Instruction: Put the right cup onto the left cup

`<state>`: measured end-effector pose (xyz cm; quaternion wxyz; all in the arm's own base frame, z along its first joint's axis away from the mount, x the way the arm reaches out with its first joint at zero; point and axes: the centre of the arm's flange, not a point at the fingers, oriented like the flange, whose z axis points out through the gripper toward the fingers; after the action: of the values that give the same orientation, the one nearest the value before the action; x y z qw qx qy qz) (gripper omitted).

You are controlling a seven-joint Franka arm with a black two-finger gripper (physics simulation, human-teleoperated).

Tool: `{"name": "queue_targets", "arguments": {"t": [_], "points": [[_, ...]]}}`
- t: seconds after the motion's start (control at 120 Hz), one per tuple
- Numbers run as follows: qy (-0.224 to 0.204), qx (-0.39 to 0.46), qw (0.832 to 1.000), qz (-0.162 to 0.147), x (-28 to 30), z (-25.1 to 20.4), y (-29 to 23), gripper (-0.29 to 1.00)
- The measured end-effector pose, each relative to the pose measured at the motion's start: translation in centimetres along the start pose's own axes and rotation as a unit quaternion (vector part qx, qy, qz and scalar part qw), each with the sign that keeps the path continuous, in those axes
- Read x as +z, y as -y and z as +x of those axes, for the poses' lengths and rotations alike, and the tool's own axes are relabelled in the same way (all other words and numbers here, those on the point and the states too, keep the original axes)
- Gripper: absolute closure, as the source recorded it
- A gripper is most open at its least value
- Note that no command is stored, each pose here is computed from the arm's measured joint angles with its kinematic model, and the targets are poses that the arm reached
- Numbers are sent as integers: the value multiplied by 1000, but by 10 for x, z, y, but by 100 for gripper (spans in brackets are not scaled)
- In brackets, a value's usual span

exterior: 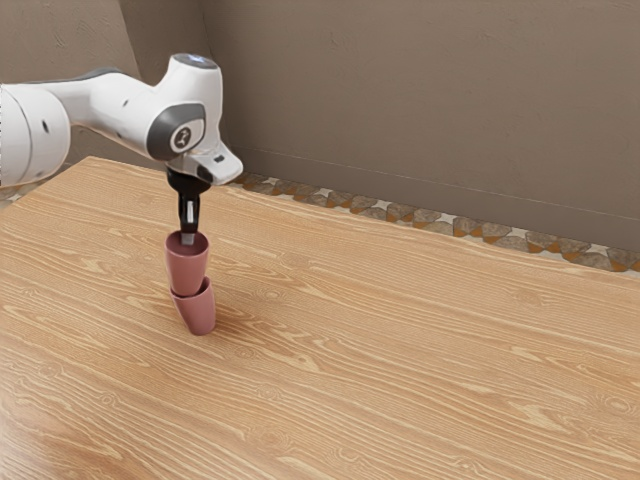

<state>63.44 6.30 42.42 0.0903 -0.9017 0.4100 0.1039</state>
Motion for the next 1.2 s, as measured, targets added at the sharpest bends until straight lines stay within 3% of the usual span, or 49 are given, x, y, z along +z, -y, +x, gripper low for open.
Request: {"name": "queue_targets", "arguments": {"t": [0.35, 0.533, 0.683, 0.958, 1.2], "points": [[5, 5, 1000, -6, 15, 4, 3, 78], [0, 3, 1000, -7, 11, 1, 4, 38], [-5, 6, 1000, -1, -3, 0, 1, 19], [-47, -11, 999, -4, -54, -21, -4, 5], [-94, 2, 995, 27, -158, -42, -43, 2]]}}
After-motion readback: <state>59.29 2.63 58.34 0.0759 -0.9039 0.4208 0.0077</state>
